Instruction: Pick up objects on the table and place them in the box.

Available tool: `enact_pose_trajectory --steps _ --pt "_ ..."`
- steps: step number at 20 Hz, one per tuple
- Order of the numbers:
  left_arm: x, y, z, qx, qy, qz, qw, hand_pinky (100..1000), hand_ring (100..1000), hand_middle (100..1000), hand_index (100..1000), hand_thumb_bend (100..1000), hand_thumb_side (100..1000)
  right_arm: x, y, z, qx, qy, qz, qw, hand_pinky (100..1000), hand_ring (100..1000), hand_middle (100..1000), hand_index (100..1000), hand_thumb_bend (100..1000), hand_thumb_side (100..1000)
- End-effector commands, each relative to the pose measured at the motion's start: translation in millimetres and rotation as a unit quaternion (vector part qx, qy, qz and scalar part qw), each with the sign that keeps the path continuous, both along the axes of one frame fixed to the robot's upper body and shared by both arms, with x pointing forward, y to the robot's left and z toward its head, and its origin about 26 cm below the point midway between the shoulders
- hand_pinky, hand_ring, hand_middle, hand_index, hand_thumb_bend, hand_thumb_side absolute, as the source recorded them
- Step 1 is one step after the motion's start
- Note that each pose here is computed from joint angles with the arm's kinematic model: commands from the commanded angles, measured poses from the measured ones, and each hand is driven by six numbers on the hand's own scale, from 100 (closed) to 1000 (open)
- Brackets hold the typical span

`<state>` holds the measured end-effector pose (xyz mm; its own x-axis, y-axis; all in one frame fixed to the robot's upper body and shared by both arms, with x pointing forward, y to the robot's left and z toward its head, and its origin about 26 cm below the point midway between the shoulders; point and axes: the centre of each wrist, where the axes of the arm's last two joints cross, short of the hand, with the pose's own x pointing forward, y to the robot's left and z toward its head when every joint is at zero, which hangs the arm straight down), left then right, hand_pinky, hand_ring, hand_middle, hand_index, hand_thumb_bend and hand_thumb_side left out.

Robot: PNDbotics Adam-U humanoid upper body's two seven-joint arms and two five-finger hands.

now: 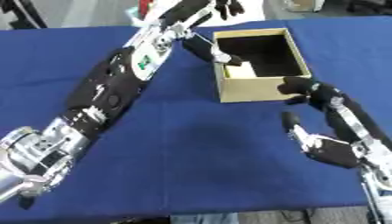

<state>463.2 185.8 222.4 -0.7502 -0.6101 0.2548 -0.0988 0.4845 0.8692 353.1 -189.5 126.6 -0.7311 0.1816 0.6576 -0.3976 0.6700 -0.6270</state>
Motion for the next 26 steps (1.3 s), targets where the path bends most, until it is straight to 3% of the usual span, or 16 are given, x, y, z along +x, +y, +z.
enact_pose_trajectory --steps 1,6,11,19,26 --pt "-23.5 28 36.5 -0.065 -0.013 -0.026 0.997 748 573 601 762 723 451 1.5 -12 7.4 -0.003 -0.013 -0.021 1.000 736 827 766 907 160 454" --pt "-76.7 76 53.4 -0.154 0.002 -0.031 0.988 754 566 597 759 683 447 1.9 -23 10.2 0.001 -0.020 -0.045 0.999 735 827 767 909 167 439" --pt "-115.3 114 28.7 -0.202 0.032 0.001 0.979 763 566 601 762 656 467 1.4 -32 10.8 0.007 -0.023 -0.066 0.998 735 825 765 909 168 437" --pt "-138.3 145 -28.2 -0.269 0.100 0.081 0.954 772 558 600 765 606 519 0.3 -39 8.9 0.014 -0.022 -0.085 0.996 733 822 763 910 164 439" --pt "-144.5 150 -51.5 -0.303 0.128 0.107 0.938 772 552 596 764 586 534 -0.4 -41 6.5 0.021 -0.017 -0.090 0.996 732 820 761 910 159 443"
